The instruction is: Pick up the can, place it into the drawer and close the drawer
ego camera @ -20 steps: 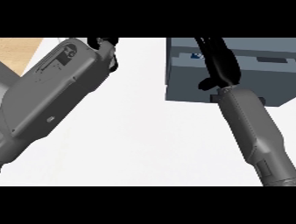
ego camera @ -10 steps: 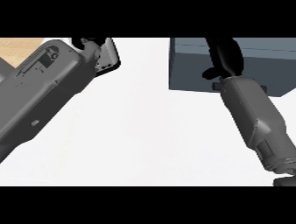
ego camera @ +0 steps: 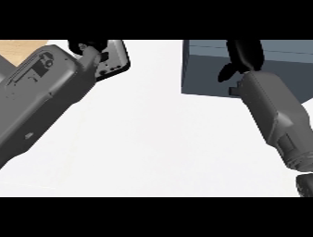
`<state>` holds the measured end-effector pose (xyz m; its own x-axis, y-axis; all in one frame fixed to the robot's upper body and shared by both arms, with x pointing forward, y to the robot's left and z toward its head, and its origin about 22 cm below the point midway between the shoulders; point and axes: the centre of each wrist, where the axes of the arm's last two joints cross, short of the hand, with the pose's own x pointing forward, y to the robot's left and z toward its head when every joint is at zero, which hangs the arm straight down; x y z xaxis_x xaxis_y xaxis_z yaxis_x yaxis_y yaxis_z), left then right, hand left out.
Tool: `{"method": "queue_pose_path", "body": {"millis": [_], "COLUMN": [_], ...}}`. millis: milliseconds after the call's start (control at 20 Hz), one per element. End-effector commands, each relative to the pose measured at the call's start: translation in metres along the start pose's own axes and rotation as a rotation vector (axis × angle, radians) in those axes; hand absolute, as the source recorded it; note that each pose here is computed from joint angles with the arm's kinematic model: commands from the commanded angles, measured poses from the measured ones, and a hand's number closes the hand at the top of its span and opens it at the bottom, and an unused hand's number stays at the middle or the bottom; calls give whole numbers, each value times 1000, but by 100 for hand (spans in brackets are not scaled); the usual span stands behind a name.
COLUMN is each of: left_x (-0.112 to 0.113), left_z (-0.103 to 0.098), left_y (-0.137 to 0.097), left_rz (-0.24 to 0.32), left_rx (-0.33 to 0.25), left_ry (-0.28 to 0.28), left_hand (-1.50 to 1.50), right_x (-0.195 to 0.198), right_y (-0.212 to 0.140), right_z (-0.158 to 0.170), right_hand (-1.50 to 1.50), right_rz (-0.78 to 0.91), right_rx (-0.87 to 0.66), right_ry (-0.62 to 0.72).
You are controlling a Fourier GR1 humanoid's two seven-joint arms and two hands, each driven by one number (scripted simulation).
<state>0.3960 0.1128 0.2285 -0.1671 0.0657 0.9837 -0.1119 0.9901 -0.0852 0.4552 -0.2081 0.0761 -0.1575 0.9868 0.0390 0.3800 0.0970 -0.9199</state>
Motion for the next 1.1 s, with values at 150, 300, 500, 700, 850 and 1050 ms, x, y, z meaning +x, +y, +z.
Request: {"method": "queue_pose_path", "body": {"millis": [150,300,500,700,850,1050], "left_x": [-7,5,1,3,6,4], "left_z": [8,12,7,14,13,17], "left_y": [6,1,12,9,20,20], "left_rz": [-16,9,-2,19,10,2], "left_rx": [-2,-35,-11,-22,-33,-28], "left_ry": [1,-8,6,19,27,24], "left_hand": [-150,-150,-150,-150,-150,-150], "right_x": [9,3,20,24,14,12], "right_y": [-21,-40,-28,-26,-48,-38], "right_z": [-23,-37,-32,-32,-47,-40], "right_hand": [-150,-150,-150,-150,-150,-150], "right_rz": [9,-23,-315,-590,-709,-736], "right_rx": [-73,-21,2,25,-7,-26], "right_ry": [35,9,-5,97,103,104]}}
